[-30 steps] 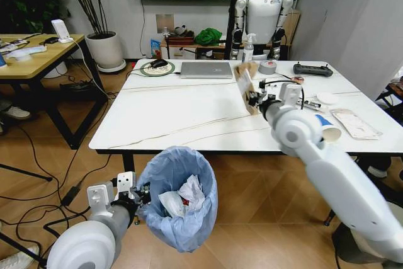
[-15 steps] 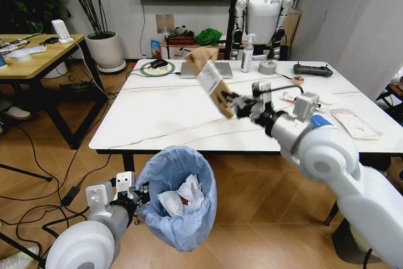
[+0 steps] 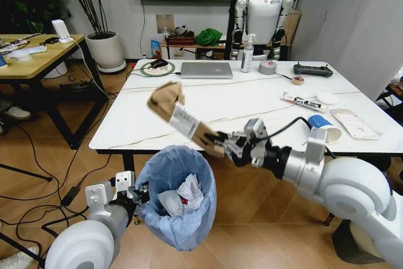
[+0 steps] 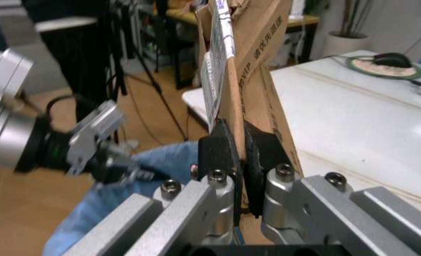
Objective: Pick up the trash bin and place the trash from the table into it.
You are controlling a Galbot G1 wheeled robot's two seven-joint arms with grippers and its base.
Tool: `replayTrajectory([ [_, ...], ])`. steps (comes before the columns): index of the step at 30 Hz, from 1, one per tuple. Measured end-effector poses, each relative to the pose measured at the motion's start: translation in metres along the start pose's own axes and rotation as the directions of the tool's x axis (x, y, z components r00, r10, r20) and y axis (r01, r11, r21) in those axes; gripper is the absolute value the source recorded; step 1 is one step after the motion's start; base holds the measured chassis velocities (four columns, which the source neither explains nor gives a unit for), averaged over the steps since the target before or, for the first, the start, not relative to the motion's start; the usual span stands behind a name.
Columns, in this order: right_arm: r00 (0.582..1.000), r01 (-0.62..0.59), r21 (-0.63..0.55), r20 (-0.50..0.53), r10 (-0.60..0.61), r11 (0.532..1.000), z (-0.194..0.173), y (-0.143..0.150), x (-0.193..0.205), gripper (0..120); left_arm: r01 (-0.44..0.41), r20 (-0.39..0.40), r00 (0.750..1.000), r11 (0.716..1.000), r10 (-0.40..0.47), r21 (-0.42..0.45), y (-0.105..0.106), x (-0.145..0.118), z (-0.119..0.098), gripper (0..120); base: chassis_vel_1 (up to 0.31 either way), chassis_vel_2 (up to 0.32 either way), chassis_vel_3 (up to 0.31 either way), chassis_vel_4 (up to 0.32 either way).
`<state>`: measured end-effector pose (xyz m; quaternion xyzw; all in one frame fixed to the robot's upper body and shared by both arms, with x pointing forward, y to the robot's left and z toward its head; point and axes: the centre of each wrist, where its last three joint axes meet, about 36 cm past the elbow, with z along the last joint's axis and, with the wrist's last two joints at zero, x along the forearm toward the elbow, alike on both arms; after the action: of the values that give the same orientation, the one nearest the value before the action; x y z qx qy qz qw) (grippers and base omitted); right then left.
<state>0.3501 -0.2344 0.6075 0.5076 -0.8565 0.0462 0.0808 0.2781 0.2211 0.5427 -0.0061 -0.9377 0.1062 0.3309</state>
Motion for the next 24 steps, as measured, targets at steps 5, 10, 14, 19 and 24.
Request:
replayTrajectory([
  [5, 0.994, 0.082, 0.062, -0.073, -0.077, 0.995, -0.003, 0.009, 0.008, 0, -0.001, 0.0, 1.0, 1.0, 0.001, 0.002, 0.0, 0.0, 0.0, 0, 0.0, 0.0, 0.0, 0.0],
  [10, 0.989, 0.107, 0.078, -0.107, -0.099, 0.991, -0.001, 0.011, 0.011, 0, -0.003, -0.001, 1.0, 1.0, 0.003, 0.002, -0.001, 0.0, 0.0, 0, 0.0, 0.0, 0.0, 0.0],
  [14, 0.98, 0.145, 0.1, -0.152, -0.128, 0.984, -0.002, 0.012, 0.014, 0, -0.004, 0.001, 1.0, 1.0, 0.004, 0.002, -0.001, 0.001, 0.0, 0, 0.0, 0.0, 0.0, 0.0],
  [19, 0.97, 0.155, 0.124, -0.206, -0.127, 0.98, -0.005, 0.012, 0.017, 0, -0.007, 0.0, 1.0, 1.0, 0.007, 0.005, -0.001, 0.001, 0.0, 0, 0.0, 0.0, 0.0, 0.0],
  [24, 0.97, 0.126, 0.124, -0.222, -0.096, 0.984, -0.007, 0.016, 0.018, 0, -0.01, -0.001, 1.0, 1.0, 0.01, 0.004, -0.002, 0.001, 0.0, 0, 0.0, 0.0, 0.0, 0.0],
])
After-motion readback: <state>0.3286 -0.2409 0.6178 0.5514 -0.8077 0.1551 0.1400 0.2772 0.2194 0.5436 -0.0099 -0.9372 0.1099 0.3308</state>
